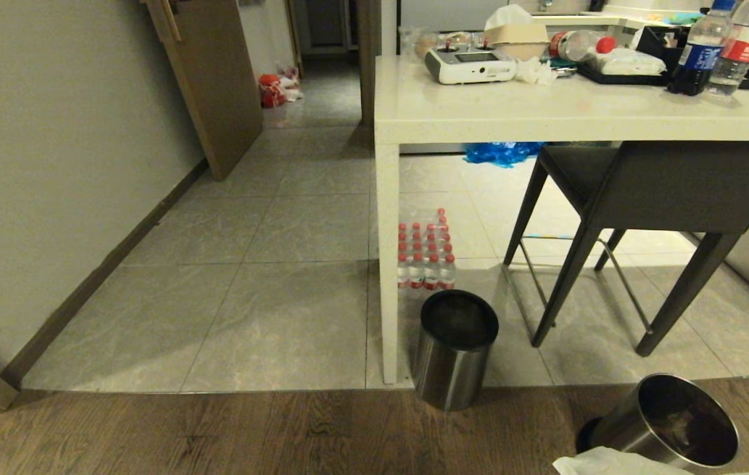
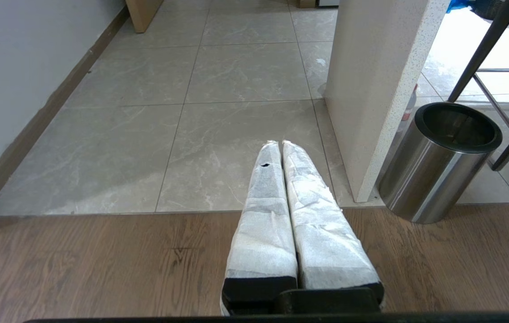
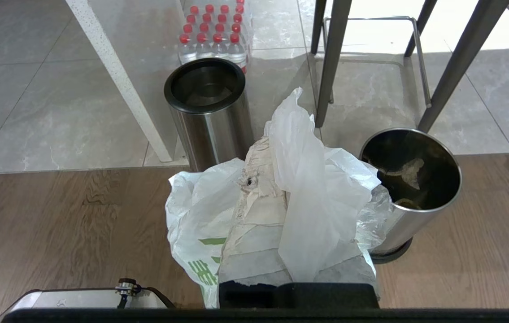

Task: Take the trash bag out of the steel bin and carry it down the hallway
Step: Put the trash bag at the door

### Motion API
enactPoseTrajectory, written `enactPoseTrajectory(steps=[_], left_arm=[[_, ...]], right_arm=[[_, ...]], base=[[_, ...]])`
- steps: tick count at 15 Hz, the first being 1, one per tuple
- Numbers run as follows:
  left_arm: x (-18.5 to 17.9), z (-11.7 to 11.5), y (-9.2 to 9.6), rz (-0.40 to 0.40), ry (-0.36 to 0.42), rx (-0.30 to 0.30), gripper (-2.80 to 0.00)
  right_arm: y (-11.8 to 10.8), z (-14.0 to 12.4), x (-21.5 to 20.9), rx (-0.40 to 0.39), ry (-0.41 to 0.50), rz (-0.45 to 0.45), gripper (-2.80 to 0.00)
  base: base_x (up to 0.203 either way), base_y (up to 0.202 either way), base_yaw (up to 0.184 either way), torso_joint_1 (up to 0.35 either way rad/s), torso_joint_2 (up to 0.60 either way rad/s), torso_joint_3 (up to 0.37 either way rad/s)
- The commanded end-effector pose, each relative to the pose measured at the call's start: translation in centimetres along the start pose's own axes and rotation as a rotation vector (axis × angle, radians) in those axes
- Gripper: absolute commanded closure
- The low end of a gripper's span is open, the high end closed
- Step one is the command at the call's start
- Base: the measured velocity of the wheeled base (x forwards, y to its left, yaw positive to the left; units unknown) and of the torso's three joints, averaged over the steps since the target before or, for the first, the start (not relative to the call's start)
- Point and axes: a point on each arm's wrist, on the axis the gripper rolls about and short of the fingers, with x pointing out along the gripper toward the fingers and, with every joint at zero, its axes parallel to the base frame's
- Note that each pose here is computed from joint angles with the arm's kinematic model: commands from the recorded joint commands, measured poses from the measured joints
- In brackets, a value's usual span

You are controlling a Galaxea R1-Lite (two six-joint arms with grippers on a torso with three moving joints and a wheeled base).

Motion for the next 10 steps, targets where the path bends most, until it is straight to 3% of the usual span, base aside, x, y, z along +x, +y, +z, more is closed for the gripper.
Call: enactPoseTrajectory(steps=[1, 5, 10], left_arm=[[0.01, 0.01, 0.00, 0.000, 0.000, -0.003, 0.00], [0.02, -0.03, 0.00, 0.001, 0.002, -0.006, 0.00], [0.01, 0.01, 0.00, 0.002, 0.000, -0.006, 0.00]], right_arm=[[0.00, -0.01, 0.01, 0.000, 0.003, 0.000, 0.00], [0.00, -0.01, 0.01, 0.000, 0.003, 0.000, 0.00], [0.00, -0.01, 0.01, 0.000, 0.003, 0.000, 0.00]], base=[[0.000, 0.000, 0.000, 0.000, 0.00, 0.000], [0.001, 0.020, -0.004, 0.001, 0.00, 0.002], [0.001, 0.176, -0.001, 0.003, 0.00, 0.004]])
